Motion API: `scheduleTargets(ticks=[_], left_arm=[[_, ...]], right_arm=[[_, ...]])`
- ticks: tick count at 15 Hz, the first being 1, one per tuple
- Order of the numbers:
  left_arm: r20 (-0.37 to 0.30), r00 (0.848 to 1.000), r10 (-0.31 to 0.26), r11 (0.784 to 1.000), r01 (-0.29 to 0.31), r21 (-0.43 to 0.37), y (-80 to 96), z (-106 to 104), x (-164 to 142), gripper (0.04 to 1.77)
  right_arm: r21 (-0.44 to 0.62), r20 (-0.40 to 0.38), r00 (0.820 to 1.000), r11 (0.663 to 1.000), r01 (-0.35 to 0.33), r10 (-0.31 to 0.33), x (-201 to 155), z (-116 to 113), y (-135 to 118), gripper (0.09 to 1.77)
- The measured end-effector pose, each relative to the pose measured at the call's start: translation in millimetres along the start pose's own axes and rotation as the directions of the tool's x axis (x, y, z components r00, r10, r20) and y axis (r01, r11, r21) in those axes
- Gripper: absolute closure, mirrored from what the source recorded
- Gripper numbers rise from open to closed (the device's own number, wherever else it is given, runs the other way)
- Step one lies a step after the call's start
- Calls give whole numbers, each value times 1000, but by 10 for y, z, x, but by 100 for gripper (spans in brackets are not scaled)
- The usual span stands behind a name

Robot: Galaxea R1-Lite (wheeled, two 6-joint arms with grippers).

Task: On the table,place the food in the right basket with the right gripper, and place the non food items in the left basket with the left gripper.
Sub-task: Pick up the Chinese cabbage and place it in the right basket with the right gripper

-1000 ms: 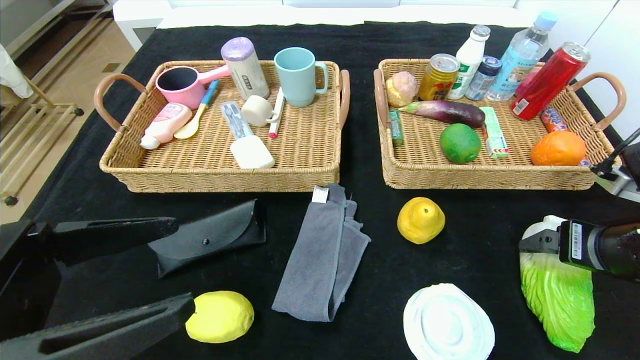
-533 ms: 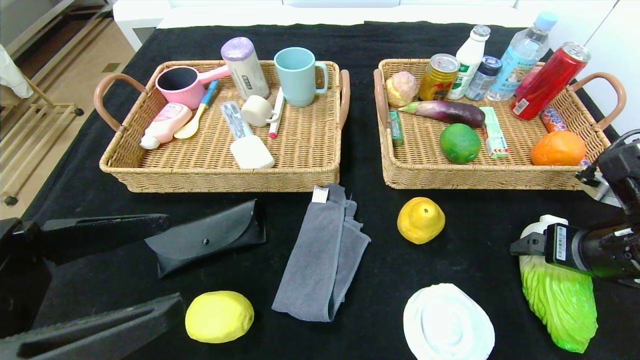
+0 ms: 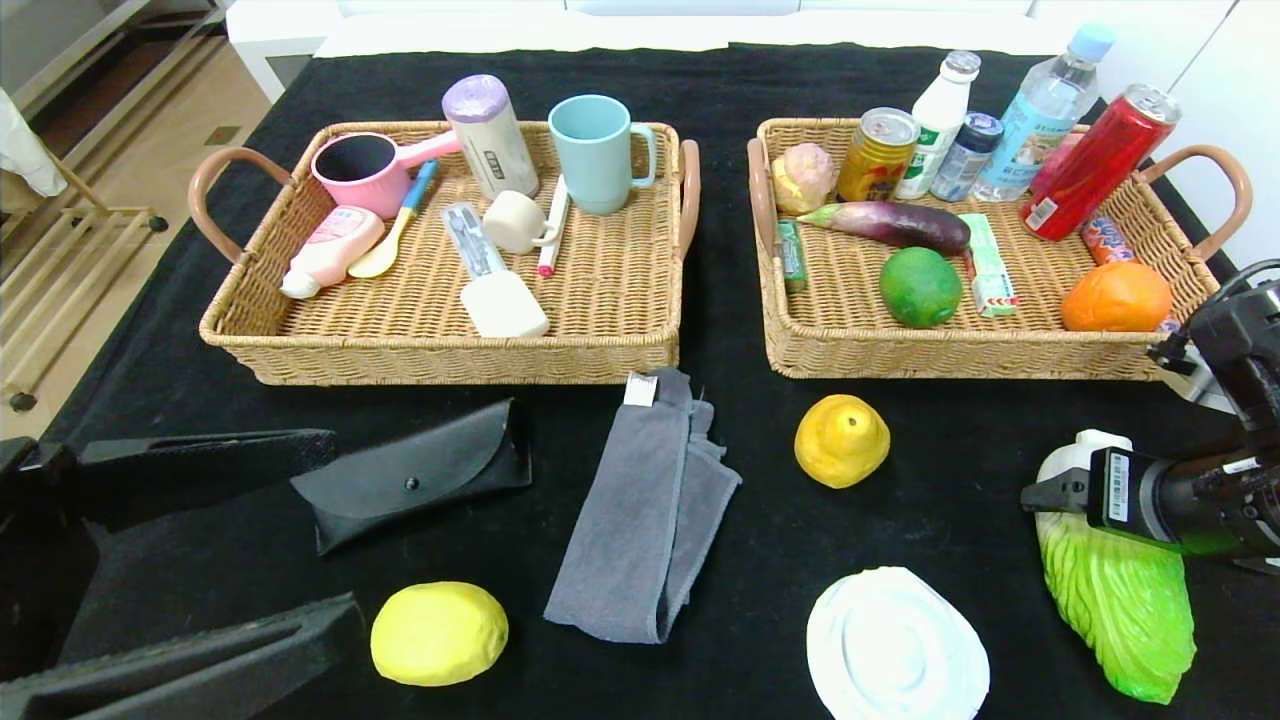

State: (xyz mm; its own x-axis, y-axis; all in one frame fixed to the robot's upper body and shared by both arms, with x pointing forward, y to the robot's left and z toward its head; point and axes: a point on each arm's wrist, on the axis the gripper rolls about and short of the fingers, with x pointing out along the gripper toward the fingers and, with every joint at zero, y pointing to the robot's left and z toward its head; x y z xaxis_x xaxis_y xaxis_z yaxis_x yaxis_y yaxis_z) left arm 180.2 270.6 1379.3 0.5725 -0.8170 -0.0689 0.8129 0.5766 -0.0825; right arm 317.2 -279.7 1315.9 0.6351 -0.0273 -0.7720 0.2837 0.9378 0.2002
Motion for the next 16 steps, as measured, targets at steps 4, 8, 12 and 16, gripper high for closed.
scheduleTargets(ticks=[4, 8, 12, 16], left_arm=[[-2, 1000, -6, 1000, 6, 0, -7, -4, 3, 9], [-3, 1000, -10, 1000, 10, 0, -10, -6, 5, 9], [-2, 1000, -10, 1000, 10, 2, -12, -6, 2, 9], [-2, 1000, -10, 1000, 10, 1, -12, -5, 1, 9]], right_arm=[[-2, -3, 1000, 1000, 0, 0, 2, -9, 3, 38], [-12, -2, 1000, 1000, -11, 11, -37, -31, 18, 38], [-51, 80, 997, 999, 11, -7, -202, -78, 102, 39], [-89, 112, 993, 995, -38, 48, -452, -94, 175, 39]])
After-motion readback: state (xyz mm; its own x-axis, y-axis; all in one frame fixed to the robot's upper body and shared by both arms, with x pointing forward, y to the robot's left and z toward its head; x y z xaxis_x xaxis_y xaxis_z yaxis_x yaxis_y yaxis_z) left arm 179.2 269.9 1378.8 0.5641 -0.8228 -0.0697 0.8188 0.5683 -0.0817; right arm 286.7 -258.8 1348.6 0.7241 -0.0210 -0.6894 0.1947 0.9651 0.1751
